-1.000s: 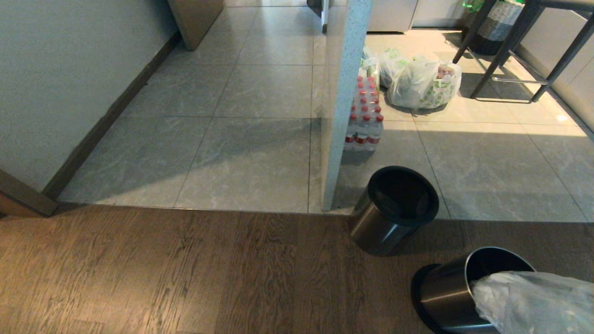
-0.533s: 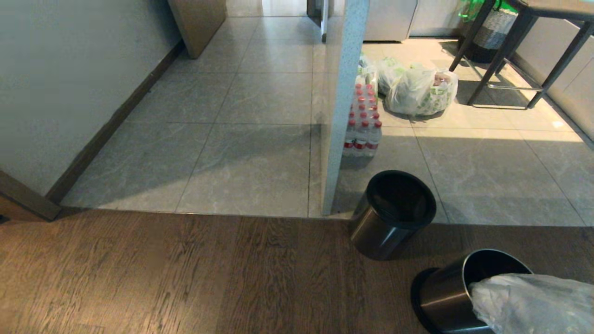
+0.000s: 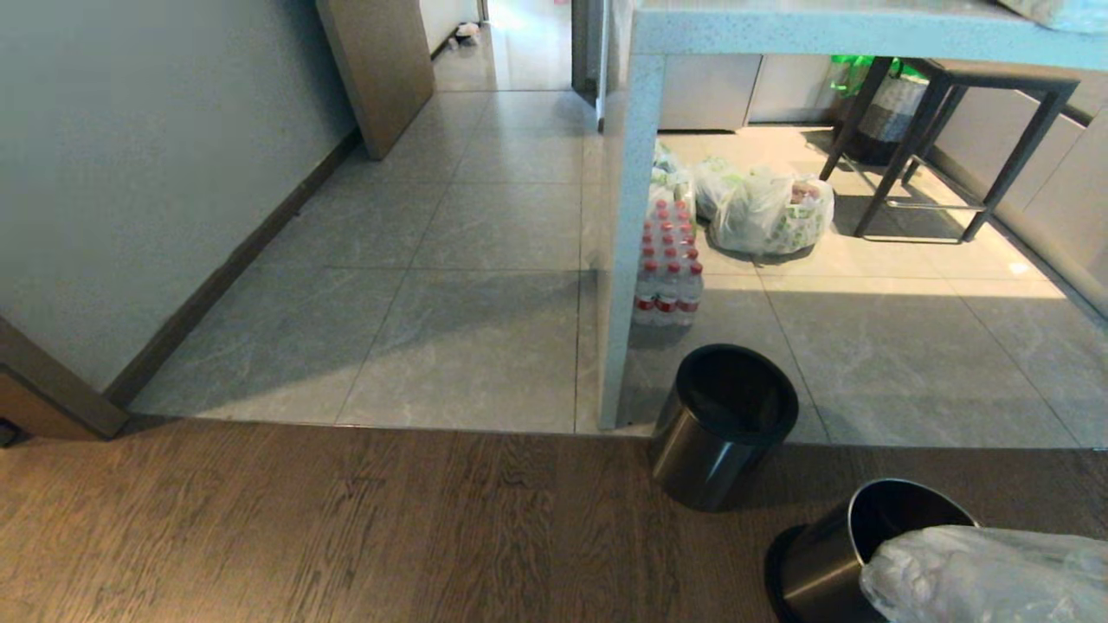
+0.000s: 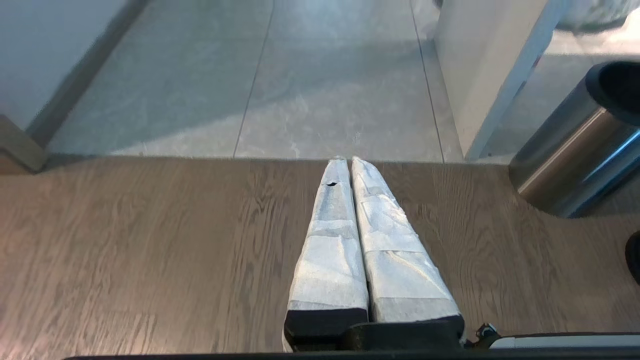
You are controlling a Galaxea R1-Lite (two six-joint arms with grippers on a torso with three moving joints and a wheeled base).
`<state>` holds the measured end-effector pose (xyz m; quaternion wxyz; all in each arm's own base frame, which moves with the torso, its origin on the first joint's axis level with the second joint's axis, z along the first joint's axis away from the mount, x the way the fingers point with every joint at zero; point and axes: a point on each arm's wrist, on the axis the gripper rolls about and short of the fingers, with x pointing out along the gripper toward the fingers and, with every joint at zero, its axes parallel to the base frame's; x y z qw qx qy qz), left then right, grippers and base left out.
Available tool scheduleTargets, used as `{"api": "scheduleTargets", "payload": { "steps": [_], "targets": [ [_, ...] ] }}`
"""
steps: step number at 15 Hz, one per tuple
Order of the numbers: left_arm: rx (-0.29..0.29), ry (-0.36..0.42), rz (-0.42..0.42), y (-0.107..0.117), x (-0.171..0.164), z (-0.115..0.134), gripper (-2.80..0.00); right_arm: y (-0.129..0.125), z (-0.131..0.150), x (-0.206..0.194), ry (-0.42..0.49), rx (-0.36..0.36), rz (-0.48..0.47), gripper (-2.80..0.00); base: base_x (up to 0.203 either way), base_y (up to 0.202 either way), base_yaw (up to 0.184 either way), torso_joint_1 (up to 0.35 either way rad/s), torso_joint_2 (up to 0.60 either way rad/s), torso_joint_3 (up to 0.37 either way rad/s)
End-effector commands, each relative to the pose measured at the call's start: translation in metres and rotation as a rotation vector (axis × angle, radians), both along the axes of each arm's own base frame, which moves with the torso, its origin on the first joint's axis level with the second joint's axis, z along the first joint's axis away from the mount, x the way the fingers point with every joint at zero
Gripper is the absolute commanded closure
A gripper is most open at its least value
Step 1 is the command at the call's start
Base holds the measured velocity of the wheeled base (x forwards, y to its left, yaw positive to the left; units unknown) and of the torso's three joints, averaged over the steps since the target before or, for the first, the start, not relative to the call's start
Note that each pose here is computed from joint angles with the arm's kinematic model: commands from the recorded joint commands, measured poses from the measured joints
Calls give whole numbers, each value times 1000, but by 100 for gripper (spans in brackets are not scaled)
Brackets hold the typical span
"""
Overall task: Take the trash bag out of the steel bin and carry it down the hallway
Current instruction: Put the trash bag at the door
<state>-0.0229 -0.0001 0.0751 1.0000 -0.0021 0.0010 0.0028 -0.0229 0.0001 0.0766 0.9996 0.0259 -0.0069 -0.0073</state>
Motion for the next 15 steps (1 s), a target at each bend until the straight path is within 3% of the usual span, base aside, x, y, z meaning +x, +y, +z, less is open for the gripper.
{"api": "scheduleTargets", "payload": {
  "steps": [1,15],
  "targets": [
    [-2,4,1,0,0,-1,0,0,-1,0,4,0,0,0,0,0,0,2,-1,191],
    [0,4,1,0,0,-1,0,0,0,0,3,0,0,0,0,0,0,2,2,203]
  ]
}}
